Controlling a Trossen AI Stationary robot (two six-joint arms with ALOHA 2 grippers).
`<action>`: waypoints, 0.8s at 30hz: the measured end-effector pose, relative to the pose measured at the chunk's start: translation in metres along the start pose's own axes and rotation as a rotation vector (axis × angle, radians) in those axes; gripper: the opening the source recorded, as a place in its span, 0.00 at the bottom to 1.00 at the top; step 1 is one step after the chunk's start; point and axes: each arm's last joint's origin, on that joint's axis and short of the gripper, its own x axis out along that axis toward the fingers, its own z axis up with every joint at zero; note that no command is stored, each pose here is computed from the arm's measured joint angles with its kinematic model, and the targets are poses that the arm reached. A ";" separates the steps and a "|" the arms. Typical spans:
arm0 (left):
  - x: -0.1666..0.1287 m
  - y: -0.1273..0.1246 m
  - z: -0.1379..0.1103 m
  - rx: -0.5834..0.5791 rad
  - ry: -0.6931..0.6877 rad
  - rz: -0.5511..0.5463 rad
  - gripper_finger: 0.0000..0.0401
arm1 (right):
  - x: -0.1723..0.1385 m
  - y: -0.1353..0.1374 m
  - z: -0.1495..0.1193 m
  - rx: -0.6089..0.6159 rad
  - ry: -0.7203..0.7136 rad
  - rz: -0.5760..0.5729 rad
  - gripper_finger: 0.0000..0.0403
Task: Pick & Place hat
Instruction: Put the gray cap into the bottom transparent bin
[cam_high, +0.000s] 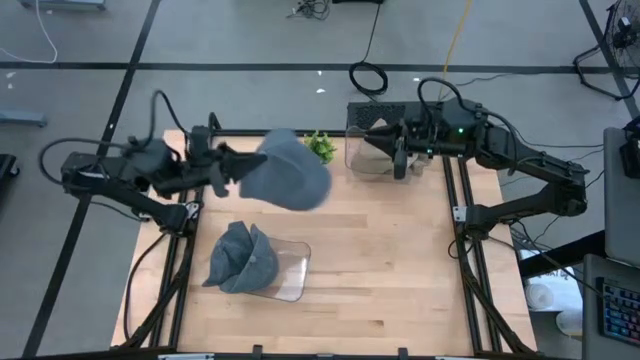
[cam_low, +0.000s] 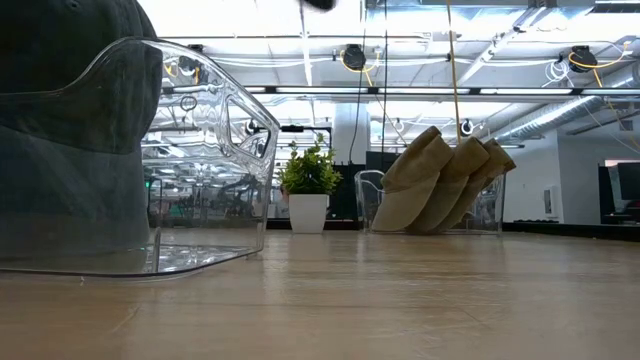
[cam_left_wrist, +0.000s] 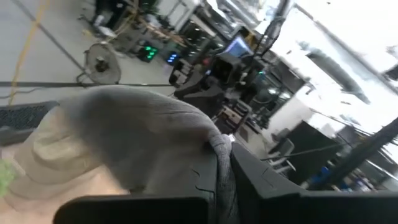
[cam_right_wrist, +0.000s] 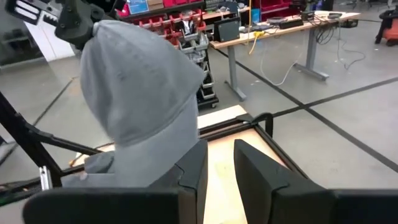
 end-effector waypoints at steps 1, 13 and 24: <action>0.002 -0.002 -0.004 -0.009 -0.003 0.015 0.04 | 0.000 0.000 0.000 -0.005 0.004 0.000 0.17; 0.029 -0.030 -0.064 -0.057 0.006 0.074 0.04 | 0.000 0.000 -0.001 -0.025 0.007 0.002 0.17; 0.041 -0.043 -0.121 -0.082 0.007 0.175 0.04 | -0.001 -0.001 -0.008 0.007 0.084 -0.009 0.17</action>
